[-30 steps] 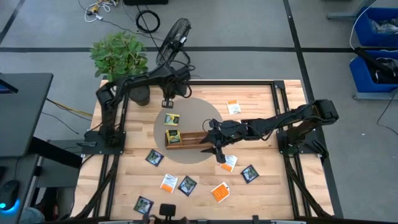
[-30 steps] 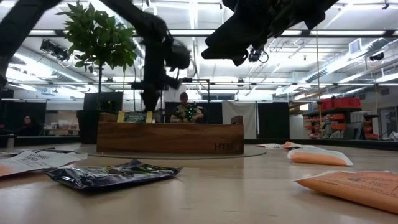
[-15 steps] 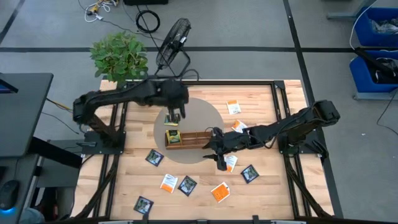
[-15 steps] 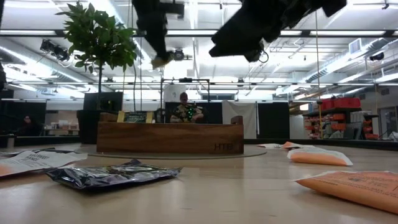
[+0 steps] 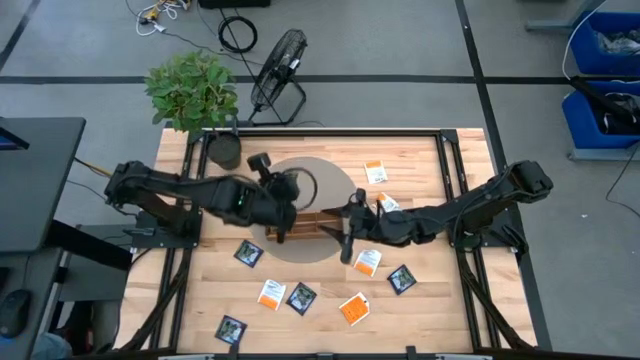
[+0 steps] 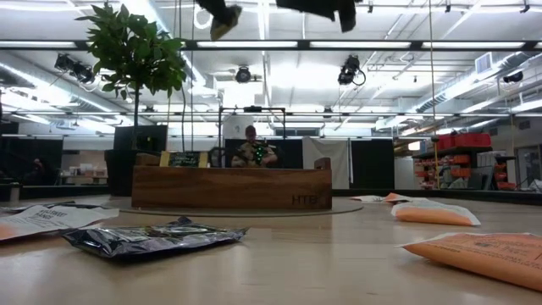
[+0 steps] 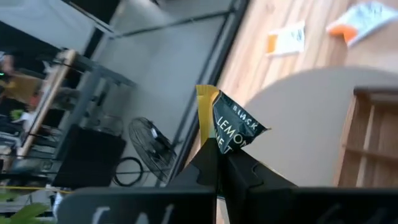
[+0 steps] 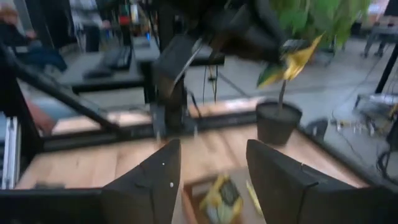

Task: Pick & Place Tea
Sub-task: Put the top yellow tea bag into the wooden organizer

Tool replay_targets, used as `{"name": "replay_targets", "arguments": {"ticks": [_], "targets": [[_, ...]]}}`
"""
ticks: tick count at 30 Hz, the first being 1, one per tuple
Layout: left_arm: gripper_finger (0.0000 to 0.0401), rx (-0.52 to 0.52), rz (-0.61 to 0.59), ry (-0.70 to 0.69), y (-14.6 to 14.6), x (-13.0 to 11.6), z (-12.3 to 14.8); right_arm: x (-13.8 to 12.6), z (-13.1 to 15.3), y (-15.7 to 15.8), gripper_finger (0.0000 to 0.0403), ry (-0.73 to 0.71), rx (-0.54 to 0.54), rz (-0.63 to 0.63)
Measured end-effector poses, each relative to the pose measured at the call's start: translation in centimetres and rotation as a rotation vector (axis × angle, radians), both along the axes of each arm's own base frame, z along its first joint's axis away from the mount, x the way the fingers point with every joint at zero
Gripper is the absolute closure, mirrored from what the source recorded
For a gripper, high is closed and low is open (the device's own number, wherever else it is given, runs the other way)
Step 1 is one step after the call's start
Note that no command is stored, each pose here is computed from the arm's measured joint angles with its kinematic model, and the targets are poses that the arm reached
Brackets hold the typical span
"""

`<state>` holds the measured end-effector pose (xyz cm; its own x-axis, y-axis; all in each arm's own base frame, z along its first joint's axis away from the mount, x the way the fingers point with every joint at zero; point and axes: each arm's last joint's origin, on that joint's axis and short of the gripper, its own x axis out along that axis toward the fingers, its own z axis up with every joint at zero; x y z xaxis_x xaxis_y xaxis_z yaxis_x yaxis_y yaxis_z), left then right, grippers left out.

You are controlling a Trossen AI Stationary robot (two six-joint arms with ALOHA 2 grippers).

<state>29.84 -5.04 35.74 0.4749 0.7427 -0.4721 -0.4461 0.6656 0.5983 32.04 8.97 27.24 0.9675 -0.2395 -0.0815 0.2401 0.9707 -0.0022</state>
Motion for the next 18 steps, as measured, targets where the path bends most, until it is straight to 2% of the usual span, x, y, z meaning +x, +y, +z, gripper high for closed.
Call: {"name": "replay_targets", "arguments": {"ticks": [3,10,15,18], "targets": [[0.0393,0.016,0.025,-0.085,-1.3,-0.3,0.2,0.1,0.5,-0.1,0.0211,-0.038,-0.054,0.000],[0.0392,-0.006,0.012,-0.198,-3.5,-0.7,0.5,0.1,1.6,-0.3,0.0211,-0.080,-0.286,-0.006],[0.0393,-0.019,-0.015,-0.252,-4.6,-0.7,0.7,0.8,2.6,-1.4,0.0211,-0.118,-0.323,0.023],[0.0393,-0.026,-0.023,-0.269,-5.0,-0.7,0.8,1.8,3.1,-1.9,0.0211,-0.090,-0.341,0.025]]}}
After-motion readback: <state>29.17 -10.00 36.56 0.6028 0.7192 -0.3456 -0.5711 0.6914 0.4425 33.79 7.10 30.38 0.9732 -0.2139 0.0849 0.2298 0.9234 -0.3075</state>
